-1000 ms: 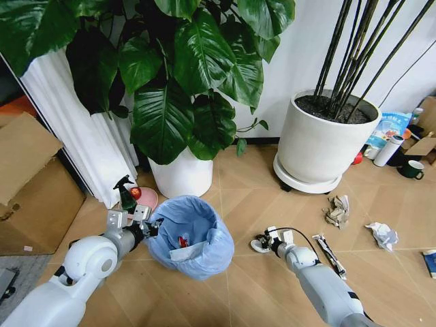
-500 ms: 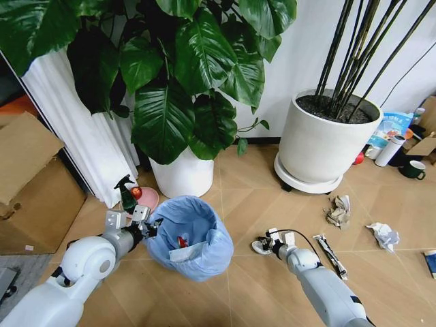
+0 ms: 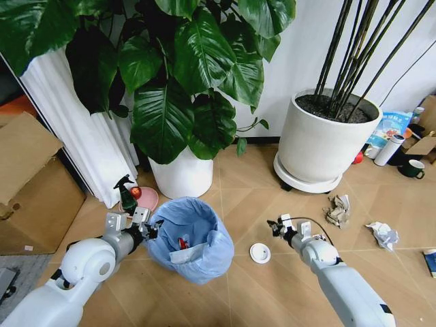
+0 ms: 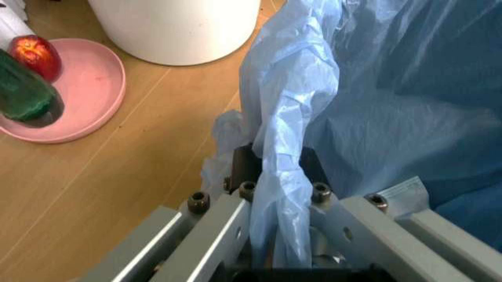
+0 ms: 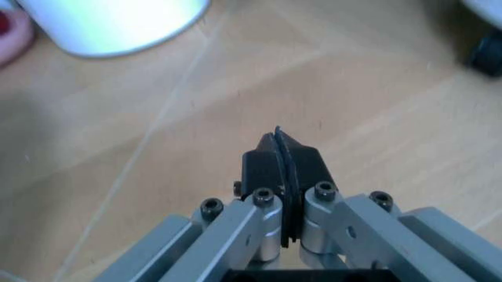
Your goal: Pick up the trash bin and place the garbage on the floor into it.
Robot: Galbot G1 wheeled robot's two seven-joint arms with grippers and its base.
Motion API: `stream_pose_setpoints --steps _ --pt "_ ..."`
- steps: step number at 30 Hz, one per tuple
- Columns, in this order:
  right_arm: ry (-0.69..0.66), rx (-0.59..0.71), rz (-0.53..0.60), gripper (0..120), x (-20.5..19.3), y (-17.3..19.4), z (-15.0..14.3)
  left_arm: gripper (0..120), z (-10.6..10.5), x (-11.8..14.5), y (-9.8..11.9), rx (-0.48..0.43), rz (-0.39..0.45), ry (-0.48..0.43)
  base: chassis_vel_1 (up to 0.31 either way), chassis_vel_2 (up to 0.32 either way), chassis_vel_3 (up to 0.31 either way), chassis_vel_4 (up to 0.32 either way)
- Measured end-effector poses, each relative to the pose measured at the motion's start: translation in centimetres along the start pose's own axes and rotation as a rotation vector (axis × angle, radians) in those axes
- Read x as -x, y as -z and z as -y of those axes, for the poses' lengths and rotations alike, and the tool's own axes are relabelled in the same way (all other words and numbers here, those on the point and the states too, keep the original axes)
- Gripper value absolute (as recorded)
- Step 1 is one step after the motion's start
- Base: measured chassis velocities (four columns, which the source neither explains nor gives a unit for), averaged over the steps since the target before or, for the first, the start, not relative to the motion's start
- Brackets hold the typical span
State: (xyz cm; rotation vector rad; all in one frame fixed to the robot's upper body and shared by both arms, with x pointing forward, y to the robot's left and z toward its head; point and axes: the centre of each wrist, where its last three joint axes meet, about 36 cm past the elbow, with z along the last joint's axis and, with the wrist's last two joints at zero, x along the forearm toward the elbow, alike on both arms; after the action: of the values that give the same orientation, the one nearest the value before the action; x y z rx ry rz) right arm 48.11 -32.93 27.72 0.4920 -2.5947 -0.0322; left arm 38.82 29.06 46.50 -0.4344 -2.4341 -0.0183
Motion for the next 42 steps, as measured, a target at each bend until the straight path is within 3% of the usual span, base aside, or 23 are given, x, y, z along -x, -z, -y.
stream_pose_setpoints --steps 3,6,13,20,24,31,38,42 --pt "0.018 -0.025 0.046 0 -1.4 2.6 0.1 0 -0.1 -0.2 0.0 0.002 0.001 0.003 0.0 0.0 0.0 0.0" --pt "0.018 -0.036 0.04 0 -1.9 2.8 0.3 0 -0.1 -0.1 0.0 0.002 0.001 0.003 0.0 0.0 0.0 0.0" --pt "0.007 -0.095 -0.077 0 -3.4 -0.3 1.0 0 0.1 -0.2 -0.1 0.0 0.002 0.001 0.0 0.0 0.0 0.0" --pt "0.015 -0.092 -0.147 21 -3.0 -3.7 -0.2 0 0.1 -0.2 -0.1 0.001 0.003 0.002 0.0 0.0 0.0 0.0" --pt "0.029 -0.072 -0.193 41 -1.9 -6.0 -1.7 0 0.3 -0.1 -0.3 0.002 -0.001 -0.005 0.0 0.0 0.0 0.0" --pt "0.019 -0.058 -0.242 62 -0.5 -7.5 -2.4 0 0.2 0.0 -0.3 0.003 -0.001 -0.001 0.0 0.0 0.0 0.0" --pt "0.012 -0.036 -0.271 91 0.9 -8.8 -2.7 0 0.2 0.1 -0.4 0.003 -0.006 0.002 0.0 0.0 0.0 0.0" --pt "0.019 -0.023 -0.278 99 1.6 -9.1 -3.2 0 0.1 0.1 -0.4 0.004 -0.006 0.003 0.0 0.0 0.0 0.0"
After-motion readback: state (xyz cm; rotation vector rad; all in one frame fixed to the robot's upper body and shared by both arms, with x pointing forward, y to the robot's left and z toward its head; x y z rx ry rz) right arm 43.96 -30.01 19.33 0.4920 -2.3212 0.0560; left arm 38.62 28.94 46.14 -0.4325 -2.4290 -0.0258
